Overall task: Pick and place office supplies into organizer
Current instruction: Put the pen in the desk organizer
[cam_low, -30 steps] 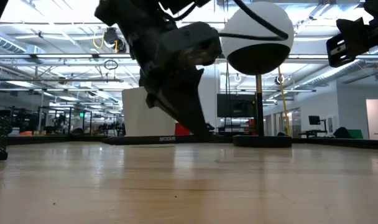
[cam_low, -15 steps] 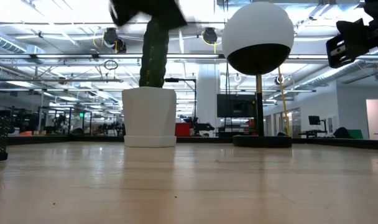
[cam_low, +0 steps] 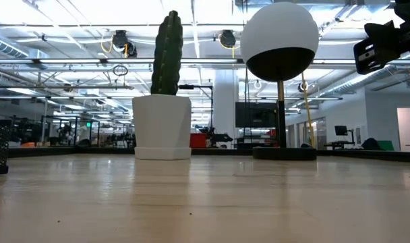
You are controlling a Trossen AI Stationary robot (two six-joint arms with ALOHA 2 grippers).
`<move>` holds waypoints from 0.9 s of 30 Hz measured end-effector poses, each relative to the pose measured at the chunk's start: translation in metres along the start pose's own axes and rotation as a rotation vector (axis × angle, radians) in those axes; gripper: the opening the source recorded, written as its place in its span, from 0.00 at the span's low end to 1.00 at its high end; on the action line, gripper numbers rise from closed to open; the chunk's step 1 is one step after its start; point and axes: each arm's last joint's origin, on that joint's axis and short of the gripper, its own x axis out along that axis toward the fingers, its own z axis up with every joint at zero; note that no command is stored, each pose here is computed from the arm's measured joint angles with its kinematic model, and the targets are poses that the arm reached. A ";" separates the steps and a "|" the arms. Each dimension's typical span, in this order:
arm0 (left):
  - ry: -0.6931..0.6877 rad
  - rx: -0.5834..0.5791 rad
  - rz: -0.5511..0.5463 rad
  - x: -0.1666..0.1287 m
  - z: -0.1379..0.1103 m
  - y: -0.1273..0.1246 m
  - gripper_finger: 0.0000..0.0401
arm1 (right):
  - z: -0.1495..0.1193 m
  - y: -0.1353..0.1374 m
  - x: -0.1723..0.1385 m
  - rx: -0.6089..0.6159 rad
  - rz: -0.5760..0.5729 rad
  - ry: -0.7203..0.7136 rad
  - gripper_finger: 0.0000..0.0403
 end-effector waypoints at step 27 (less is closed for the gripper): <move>-0.202 0.123 -0.094 -0.096 -0.083 -0.006 0.02 | 0.000 0.000 0.000 0.000 0.000 0.001 0.38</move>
